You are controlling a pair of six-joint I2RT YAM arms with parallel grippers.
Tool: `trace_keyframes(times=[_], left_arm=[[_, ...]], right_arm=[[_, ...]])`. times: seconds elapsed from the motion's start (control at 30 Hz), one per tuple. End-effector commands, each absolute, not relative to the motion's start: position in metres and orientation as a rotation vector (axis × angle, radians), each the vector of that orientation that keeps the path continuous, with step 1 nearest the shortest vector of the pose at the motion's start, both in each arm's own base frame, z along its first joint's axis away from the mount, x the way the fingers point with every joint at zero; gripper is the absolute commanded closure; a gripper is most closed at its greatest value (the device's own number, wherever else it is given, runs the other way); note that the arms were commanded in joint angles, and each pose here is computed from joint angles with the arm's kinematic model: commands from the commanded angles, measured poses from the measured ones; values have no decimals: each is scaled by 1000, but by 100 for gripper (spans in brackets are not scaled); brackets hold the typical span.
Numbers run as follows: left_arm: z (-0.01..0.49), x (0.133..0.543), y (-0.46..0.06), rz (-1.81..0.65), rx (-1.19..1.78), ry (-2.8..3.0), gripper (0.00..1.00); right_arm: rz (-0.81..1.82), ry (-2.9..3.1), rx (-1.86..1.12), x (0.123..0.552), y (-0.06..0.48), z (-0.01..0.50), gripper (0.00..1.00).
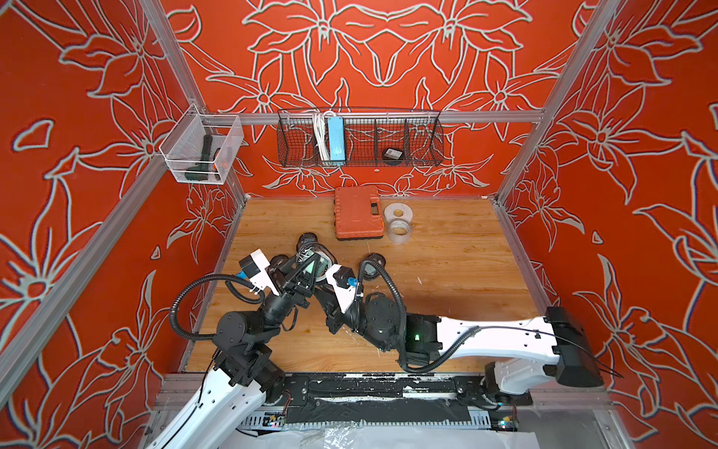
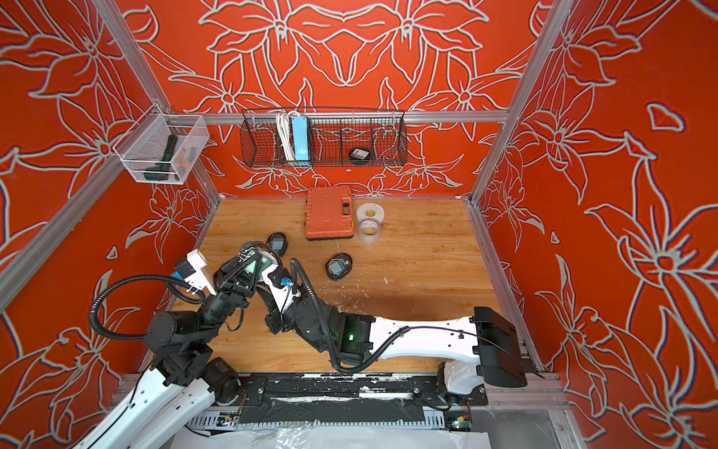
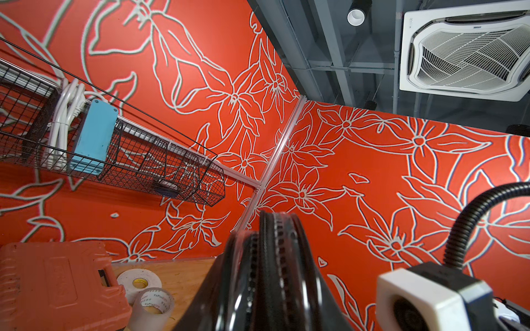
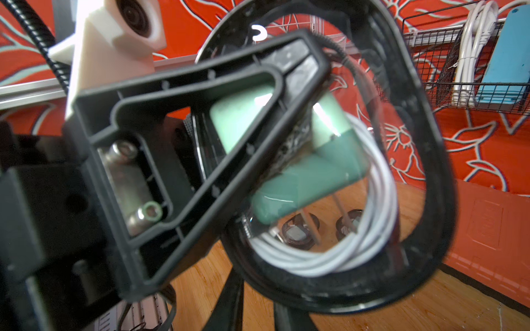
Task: Pack away charging kits
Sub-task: Zip the zipper on the storage bag.
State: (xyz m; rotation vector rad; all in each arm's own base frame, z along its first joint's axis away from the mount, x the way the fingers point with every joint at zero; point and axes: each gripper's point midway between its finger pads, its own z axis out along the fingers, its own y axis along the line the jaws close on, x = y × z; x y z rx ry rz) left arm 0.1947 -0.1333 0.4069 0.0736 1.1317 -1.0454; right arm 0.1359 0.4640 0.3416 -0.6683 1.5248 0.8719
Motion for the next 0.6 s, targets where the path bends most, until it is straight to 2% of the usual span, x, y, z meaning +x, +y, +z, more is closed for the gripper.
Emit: trace_keyframes(times=[0.0,0.23,0.57], left_arm=[[416,183,-135,-1077,115,1086,100],[414,185,-133,-1074,95,1092,100],[405,193,-123,-1054,6,1126,100]], right_arm=[[896,1523,-622,144,465,354,83],[899,1541,-617,147,463,352,100],[785,1576,-591,156,423,327,100]])
